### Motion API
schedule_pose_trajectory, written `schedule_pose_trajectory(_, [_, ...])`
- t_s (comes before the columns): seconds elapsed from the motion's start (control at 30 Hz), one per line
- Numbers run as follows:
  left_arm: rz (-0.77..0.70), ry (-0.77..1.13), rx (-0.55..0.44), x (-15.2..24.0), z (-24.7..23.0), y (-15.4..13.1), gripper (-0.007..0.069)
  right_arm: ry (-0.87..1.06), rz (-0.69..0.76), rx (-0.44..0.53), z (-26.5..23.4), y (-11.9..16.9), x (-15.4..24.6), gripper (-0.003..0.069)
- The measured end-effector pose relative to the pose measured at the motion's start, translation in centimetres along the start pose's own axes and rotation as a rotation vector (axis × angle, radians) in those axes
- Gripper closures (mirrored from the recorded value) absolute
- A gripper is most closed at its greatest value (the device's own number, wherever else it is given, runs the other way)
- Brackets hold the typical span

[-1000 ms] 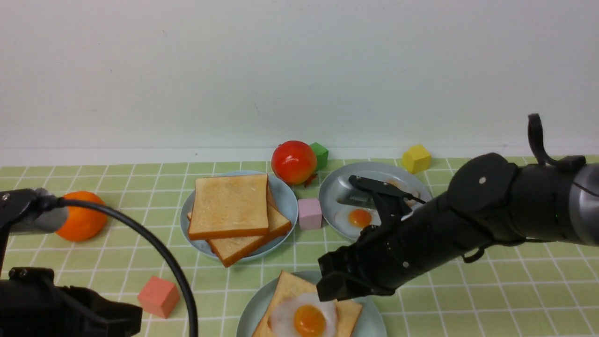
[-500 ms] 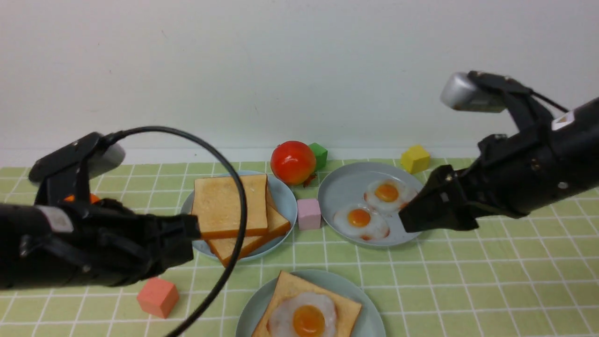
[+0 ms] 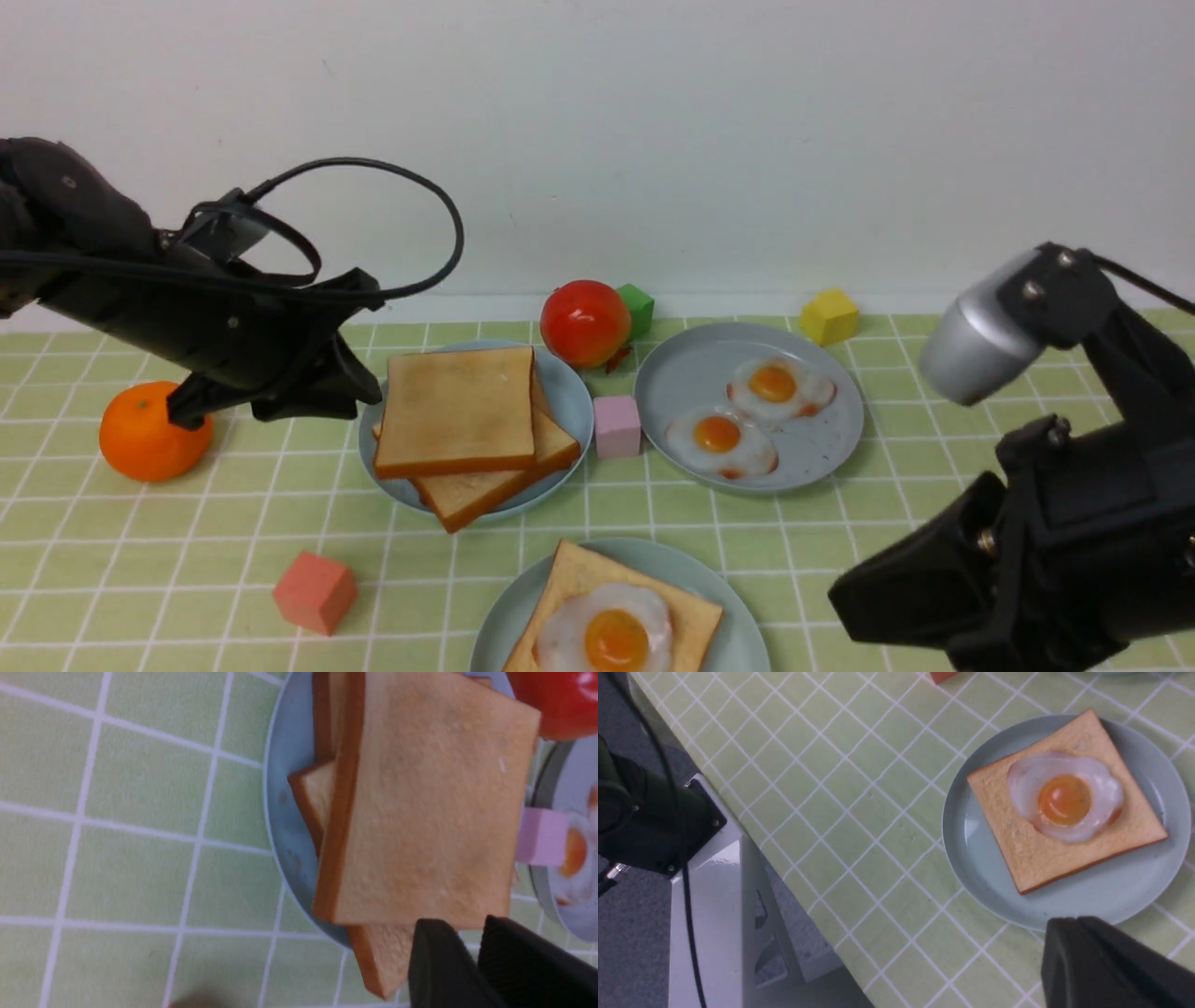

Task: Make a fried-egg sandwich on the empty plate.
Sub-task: Use the left arm to grab a slice of bread, then use the left arm to place a slice of bread on the fried egg in the middle

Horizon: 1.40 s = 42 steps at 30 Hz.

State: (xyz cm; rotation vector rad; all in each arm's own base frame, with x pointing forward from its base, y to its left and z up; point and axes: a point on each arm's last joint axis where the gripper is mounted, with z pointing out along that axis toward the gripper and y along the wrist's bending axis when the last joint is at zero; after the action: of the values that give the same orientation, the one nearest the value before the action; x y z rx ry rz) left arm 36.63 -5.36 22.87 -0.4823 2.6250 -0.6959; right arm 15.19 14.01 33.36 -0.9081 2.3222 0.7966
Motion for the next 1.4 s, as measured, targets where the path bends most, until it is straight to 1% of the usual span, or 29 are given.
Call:
schedule_pose_trajectory(0.03, [-0.001,0.002,-0.001,-0.1,0.2,0.0,0.0414,0.003,0.000,-0.001,0.0,0.0,0.0,0.0667])
schedule_pose_trajectory(0.07, [-0.006,0.018,-0.009,-0.4,1.2,0.3,0.0365,0.021,0.000,-0.006,0.1,0.0,0.3,0.0670])
schedule_pose_trajectory(0.13, [-0.004,0.032,-0.024,-0.8,2.7,0.8,0.0307,0.042,0.001,-0.015,0.2,0.1,0.5,0.0670])
schedule_pose_trajectory(0.27, [-0.010,0.039,-0.044,-1.0,4.4,1.6,0.0272,0.046,0.007,-0.025,0.2,0.2,0.5,0.0669])
schedule_pose_trajectory(0.33, [-0.017,0.050,-0.047,-1.0,5.2,2.0,0.0274,0.045,0.008,-0.026,0.2,0.2,0.5,0.0669])
schedule_pose_trajectory(0.37, [-0.013,0.056,-0.049,-1.0,5.4,2.1,0.0280,0.045,0.008,-0.026,0.2,0.2,0.5,0.0668])
schedule_pose_trajectory(0.43, [0.001,0.059,-0.044,-1.0,5.6,2.2,0.0319,0.045,0.008,-0.026,0.2,0.2,0.5,0.0668])
schedule_pose_trajectory(0.47, [0.017,0.058,-0.039,-1.0,5.6,2.1,0.0368,0.044,0.008,-0.026,0.2,0.2,0.5,0.0666])
schedule_pose_trajectory(0.5, [0.021,0.058,-0.036,-1.0,5.6,2.1,0.0393,0.044,0.008,-0.026,0.2,0.2,0.5,0.0665])
schedule_pose_trajectory(0.57, [0.038,0.059,-0.034,-1.0,5.6,2.0,0.0494,0.044,0.008,-0.026,0.2,0.2,0.5,0.0663])
schedule_pose_trajectory(0.6, [0.042,0.060,-0.034,-1.0,5.6,2.0,0.0515,0.044,0.008,-0.026,0.2,0.2,0.5,0.0663])
schedule_pose_trajectory(0.63, [0.052,0.064,-0.032,-1.0,5.6,2.0,0.0591,0.044,0.008,-0.026,0.2,0.2,0.5,0.0662])
schedule_pose_trajectory(0.67, [0.062,0.066,-0.030,-0.9,5.5,1.9,0.0610,0.044,0.008,-0.026,0.2,0.2,0.5,0.0661])
schedule_pose_trajectory(0.77, [0.090,0.078,-0.024,-0.8,5.0,1.7,0.0625,0.044,0.008,-0.026,0.2,0.2,0.5,0.0658])
schedule_pose_trajectory(0.87, [0.171,0.104,0.005,-0.1,3.0,0.8,0.0625,0.044,0.009,-0.026,0.2,0.2,0.5,0.0655])
schedule_pose_trajectory(0.93, [0.250,0.106,0.039,1.1,1.5,-0.1,0.0625,0.044,0.009,-0.026,0.2,0.2,0.5,0.0653])
schedule_pose_trajectory(1.0, [0.317,0.112,0.084,3.0,0.2,-0.7,0.0625,0.044,0.009,-0.026,0.2,0.2,0.5,0.0652])
schedule_pose_trajectory(1.03, [0.331,0.121,0.114,4.2,-0.2,-1.0,0.0625,0.044,0.009,-0.026,0.2,0.2,0.5,0.0652])
schedule_pose_trajectory(1.07, [0.326,0.121,0.121,4.3,-0.2,-1.1,0.0625,0.044,0.009,-0.026,0.2,0.2,0.5,0.0652])
schedule_pose_trajectory(1.1, [0.327,0.146,0.179,6.6,-0.5,-1.3,0.0625,0.044,0.009,-0.026,0.2,0.2,0.5,0.0652])
schedule_pose_trajectory(1.23, [0.359,0.221,0.285,11.5,0.5,-1.2,0.0625,0.044,0.009,-0.026,0.2,0.2,0.5,0.0645])
schedule_pose_trajectory(1.33, [0.388,0.250,0.309,14.1,1.7,-0.7,0.0625,0.040,0.009,-0.024,0.2,0.2,0.5,0.0642])
schedule_pose_trajectory(1.4, [0.389,0.243,0.299,14.9,2.3,-0.5,0.0626,0.039,0.009,-0.024,0.2,0.2,0.5,0.0640])
